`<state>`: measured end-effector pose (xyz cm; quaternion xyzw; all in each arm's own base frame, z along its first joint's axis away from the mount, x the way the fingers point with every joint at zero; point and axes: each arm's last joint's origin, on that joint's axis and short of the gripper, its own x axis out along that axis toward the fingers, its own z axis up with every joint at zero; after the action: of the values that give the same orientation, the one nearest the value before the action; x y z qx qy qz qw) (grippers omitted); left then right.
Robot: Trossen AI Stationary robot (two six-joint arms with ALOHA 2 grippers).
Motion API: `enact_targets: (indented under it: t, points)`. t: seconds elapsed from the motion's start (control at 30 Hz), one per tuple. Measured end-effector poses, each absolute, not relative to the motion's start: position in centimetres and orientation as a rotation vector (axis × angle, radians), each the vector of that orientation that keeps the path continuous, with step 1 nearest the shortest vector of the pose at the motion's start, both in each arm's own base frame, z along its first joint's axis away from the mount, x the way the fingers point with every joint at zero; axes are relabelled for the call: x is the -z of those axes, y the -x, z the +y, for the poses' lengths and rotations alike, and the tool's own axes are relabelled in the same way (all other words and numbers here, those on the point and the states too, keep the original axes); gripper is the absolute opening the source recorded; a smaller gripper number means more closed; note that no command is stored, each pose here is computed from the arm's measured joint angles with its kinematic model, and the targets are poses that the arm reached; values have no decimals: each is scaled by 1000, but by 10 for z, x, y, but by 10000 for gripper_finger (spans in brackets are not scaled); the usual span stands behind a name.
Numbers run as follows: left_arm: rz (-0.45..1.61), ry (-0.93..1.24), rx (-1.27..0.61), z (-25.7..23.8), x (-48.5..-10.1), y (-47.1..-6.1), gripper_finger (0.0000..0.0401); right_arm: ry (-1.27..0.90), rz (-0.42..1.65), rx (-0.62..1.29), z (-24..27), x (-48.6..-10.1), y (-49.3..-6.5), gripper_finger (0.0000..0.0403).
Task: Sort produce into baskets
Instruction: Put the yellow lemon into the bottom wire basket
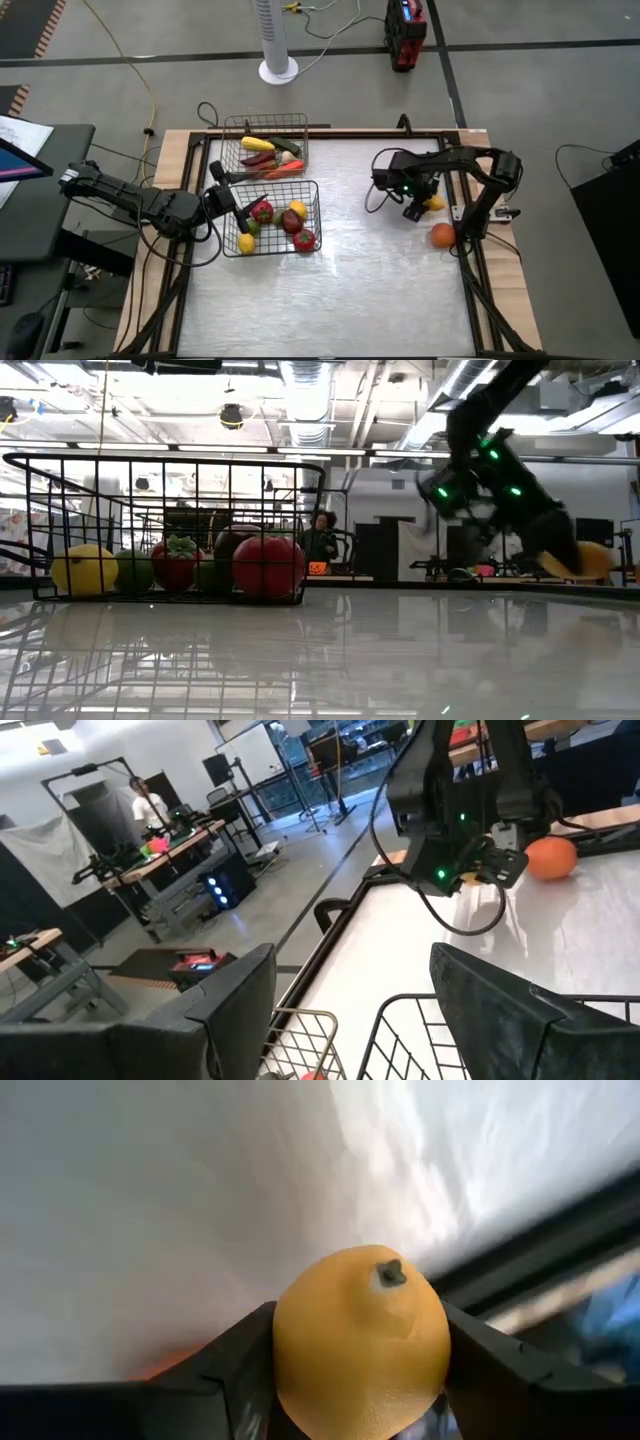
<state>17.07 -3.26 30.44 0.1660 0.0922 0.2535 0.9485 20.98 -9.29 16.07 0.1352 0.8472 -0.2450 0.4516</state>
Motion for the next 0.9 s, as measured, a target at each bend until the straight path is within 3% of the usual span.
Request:
enact_targets:
  t: [0.3, 0.53, 0.9]
  points:
    - [295, -377, -435, -40, -298, -159, 253, -92, 1591, 424, -67, -227, -297, 260]
    - [215, -285, -398, -44, -316, -147, 253, 84, 1166, 336, -48, -286, -346, 260]
    - [166, -218, -461, -38, -323, -135, 253, 129, 621, 37, -19, -320, -390, 260]
